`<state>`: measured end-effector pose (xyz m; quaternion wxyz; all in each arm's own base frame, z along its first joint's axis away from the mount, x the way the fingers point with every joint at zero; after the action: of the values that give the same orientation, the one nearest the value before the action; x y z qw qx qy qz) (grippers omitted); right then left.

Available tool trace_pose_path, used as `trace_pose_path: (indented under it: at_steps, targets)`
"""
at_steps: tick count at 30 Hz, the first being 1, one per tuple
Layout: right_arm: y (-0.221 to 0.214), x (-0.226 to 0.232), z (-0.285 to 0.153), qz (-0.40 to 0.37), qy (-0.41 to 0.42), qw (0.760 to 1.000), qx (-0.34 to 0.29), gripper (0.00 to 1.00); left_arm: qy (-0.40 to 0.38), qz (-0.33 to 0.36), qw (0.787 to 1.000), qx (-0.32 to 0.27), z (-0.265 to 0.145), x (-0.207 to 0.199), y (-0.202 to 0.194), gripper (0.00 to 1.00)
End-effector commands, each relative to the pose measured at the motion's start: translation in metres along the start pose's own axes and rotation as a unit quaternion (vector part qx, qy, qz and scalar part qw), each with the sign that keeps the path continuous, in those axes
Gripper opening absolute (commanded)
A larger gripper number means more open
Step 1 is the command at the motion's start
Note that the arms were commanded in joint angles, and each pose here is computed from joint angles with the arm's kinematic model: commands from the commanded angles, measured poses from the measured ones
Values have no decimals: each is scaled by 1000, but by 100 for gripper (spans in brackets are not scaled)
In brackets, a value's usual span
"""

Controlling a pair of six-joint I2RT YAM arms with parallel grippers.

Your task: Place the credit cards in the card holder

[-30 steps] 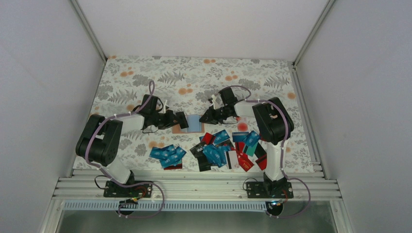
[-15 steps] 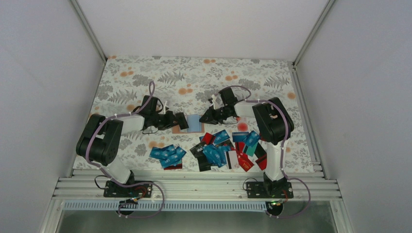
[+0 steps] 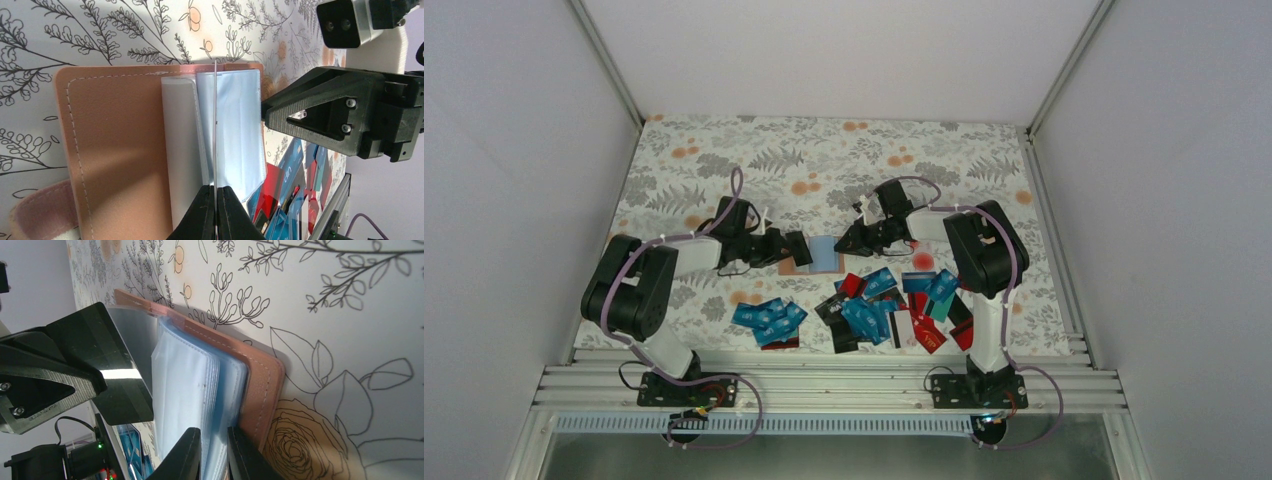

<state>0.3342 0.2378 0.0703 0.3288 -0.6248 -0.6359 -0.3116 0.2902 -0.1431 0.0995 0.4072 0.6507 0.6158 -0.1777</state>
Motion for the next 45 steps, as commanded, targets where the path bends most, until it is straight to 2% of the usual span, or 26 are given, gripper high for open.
trace_pose_path:
  at_steps: [1,18,26,33,45]
  targets:
    - [-4,-4,1,1,-16,1000,-2,16,-16,-2,1000,7,8,0,-1,2]
    - [-8,-7,1,4,-19,1000,-2,15,-46,-23,999,-1,13,-2,-4,2]
    - [-12,-8,-1,3,-20,1000,-1,15,-18,-16,1000,-18,6,2,-4,2]
    - [-11,-7,-1,3,-16,1000,0,15,-41,-16,999,1,14,1,-9,2]
    - [-11,-6,-1,4,-15,1000,-1,15,-38,-25,997,61,32,5,-10,2]
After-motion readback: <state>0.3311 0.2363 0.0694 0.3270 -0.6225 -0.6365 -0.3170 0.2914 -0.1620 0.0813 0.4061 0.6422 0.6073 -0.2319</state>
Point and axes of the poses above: each gripper's point midway between its finger pads, its own z axis out along the fingers, its own x axis along the line the jaws close on, y = z × x, the point moved 8 cm from there along -z, back along the fingers, and after that the axes turned 9 degrees about z, right-handed, at the moved point
